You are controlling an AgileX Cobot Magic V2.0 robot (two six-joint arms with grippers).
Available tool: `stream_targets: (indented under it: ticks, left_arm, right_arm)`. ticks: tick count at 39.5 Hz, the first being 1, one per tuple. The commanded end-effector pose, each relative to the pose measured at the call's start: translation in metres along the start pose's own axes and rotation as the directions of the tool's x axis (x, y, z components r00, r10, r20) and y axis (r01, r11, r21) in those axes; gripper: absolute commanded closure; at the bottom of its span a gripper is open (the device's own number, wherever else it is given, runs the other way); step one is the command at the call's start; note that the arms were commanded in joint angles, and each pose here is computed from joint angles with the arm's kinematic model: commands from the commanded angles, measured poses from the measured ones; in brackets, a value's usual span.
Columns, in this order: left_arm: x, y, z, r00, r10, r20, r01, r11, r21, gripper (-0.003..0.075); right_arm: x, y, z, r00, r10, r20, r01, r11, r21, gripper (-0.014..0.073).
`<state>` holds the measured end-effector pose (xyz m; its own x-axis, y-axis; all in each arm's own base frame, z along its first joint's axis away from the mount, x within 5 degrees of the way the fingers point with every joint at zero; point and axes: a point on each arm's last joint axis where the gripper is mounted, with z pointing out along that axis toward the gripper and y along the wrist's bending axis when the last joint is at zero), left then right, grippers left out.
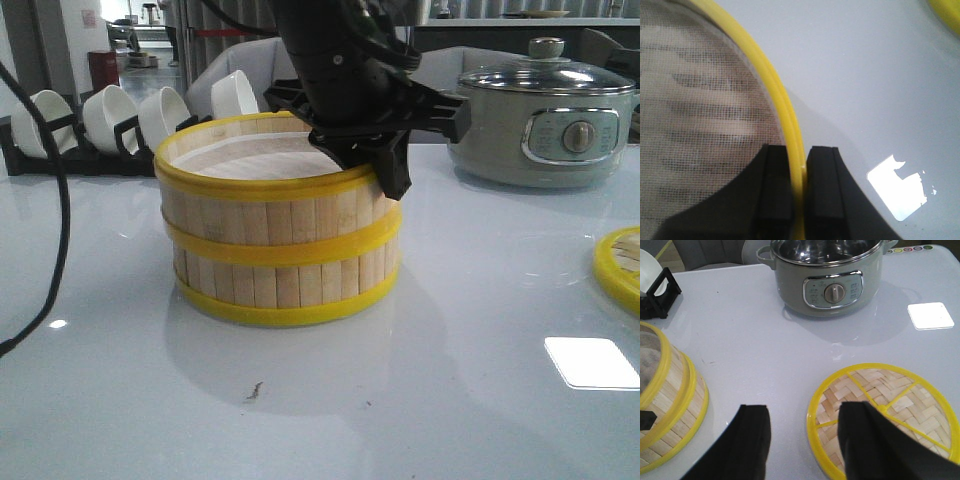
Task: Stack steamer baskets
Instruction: 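Lower the basket onto the centre basket, open the left gripper, withdraw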
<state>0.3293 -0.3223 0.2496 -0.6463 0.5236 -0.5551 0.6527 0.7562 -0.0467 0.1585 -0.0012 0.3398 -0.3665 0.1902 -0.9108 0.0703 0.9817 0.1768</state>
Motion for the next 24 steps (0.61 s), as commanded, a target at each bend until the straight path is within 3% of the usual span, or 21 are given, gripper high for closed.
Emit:
stream_targets:
  ticks: [1, 7, 9, 24]
  left_arm:
    - [-0.024, -0.006, -0.034, 0.986, 0.019, 0.165, -0.021, 1.000, 0.011, 0.0496]
    - [-0.023, -0.006, -0.036, 0.987, 0.019, 0.158, -0.021, 1.000, 0.011, 0.0265]
    - [-0.024, -0.006, -0.039, 0.987, 0.019, 0.162, -0.021, 1.000, 0.011, 0.0229]
    - [-0.051, -0.005, -0.107, 0.960, 0.046, 0.277, -0.042, 0.999, -0.019, 0.0225]
  right_arm:
    - [-0.018, 0.003, -0.005, 0.993, -0.012, 0.113, 0.014, 1.000, -0.013, 0.0162]
    - [-0.018, 0.003, -0.005, 0.994, -0.012, 0.110, 0.014, 1.000, -0.012, 0.0162]
    - [-0.018, 0.003, -0.005, 0.994, -0.012, 0.109, 0.014, 1.000, -0.012, 0.0162]
    - [-0.018, 0.003, -0.005, 0.994, -0.012, 0.109, 0.014, 1.000, -0.012, 0.0162]
